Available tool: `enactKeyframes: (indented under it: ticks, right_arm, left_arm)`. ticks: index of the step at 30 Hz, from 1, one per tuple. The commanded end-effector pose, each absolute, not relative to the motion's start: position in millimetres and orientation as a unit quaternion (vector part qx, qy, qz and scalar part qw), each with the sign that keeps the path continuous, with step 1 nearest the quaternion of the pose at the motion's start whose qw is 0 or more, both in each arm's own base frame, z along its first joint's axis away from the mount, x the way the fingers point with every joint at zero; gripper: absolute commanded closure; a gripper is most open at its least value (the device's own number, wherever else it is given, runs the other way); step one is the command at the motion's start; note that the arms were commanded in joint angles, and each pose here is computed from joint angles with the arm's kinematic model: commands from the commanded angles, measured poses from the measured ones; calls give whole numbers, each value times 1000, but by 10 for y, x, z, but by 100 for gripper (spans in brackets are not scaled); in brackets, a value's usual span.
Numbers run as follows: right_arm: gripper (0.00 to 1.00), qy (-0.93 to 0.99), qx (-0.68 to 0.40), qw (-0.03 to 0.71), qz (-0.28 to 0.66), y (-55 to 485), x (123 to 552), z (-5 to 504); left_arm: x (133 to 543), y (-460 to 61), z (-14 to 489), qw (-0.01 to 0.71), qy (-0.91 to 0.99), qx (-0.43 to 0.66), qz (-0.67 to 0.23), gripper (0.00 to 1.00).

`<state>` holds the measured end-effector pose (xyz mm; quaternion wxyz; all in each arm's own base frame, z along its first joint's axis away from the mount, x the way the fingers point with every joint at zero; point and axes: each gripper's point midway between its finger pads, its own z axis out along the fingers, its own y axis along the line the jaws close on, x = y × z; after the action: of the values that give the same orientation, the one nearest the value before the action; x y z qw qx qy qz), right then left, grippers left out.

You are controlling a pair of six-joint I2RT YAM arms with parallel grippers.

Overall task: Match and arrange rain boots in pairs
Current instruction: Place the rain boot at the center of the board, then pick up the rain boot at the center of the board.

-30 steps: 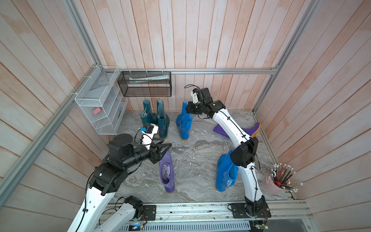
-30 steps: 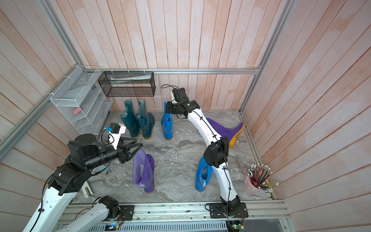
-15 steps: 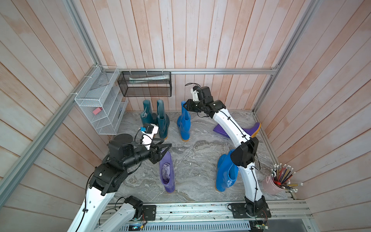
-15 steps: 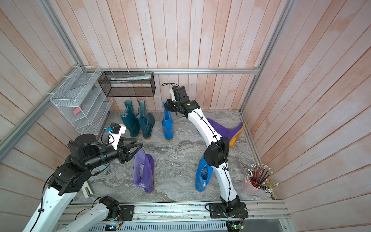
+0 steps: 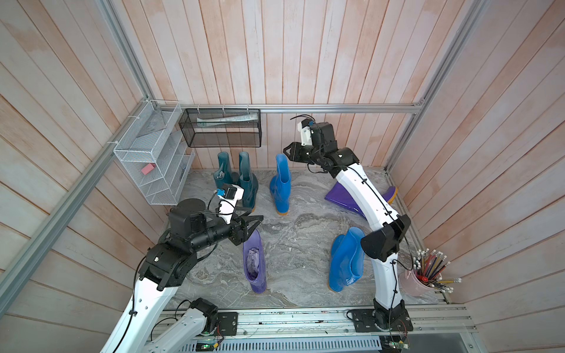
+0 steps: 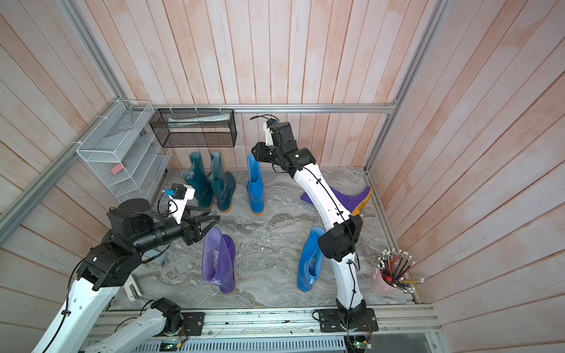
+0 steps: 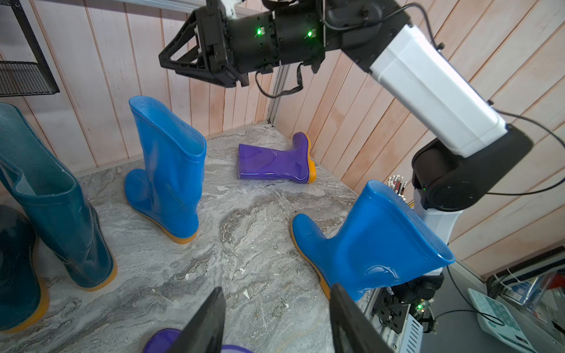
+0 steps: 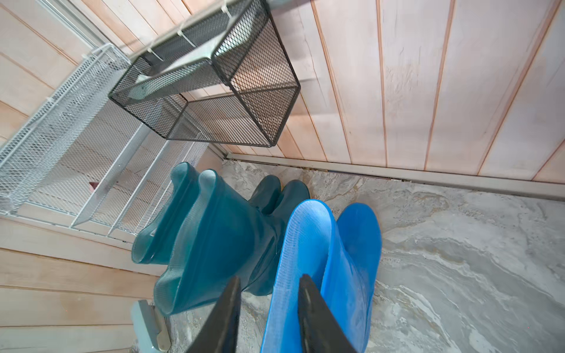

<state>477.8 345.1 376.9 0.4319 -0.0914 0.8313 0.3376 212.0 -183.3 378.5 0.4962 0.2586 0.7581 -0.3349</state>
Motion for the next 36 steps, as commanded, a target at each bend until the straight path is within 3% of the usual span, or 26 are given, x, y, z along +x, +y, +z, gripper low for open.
enactKeyframes:
  ticks: [1, 10, 18, 29, 36]
  right_arm:
    - [65, 834, -107, 441, 315, 3383, 4602, 3851]
    - [63, 834, -127, 448, 297, 3138, 3962, 3938]
    - [56, 830, -92, 471, 285, 2476, 3284, 4050]
    - [49, 879, -31, 424, 216, 1672, 2562, 3542]
    - [39, 907, -17, 373, 194, 1350, 2117, 3264]
  left_arm:
    - [2099, -1872, 3981, 517, 735, 277, -340, 44]
    - [2057, -2008, 4120, 518, 706, 301, -378, 44]
    - [1982, -2067, 4191, 525, 680, 310, -407, 43]
    - [1973, -2218, 4199, 511, 676, 327, -419, 43]
    - [2084, -2360, 4060, 501, 686, 334, -409, 43]
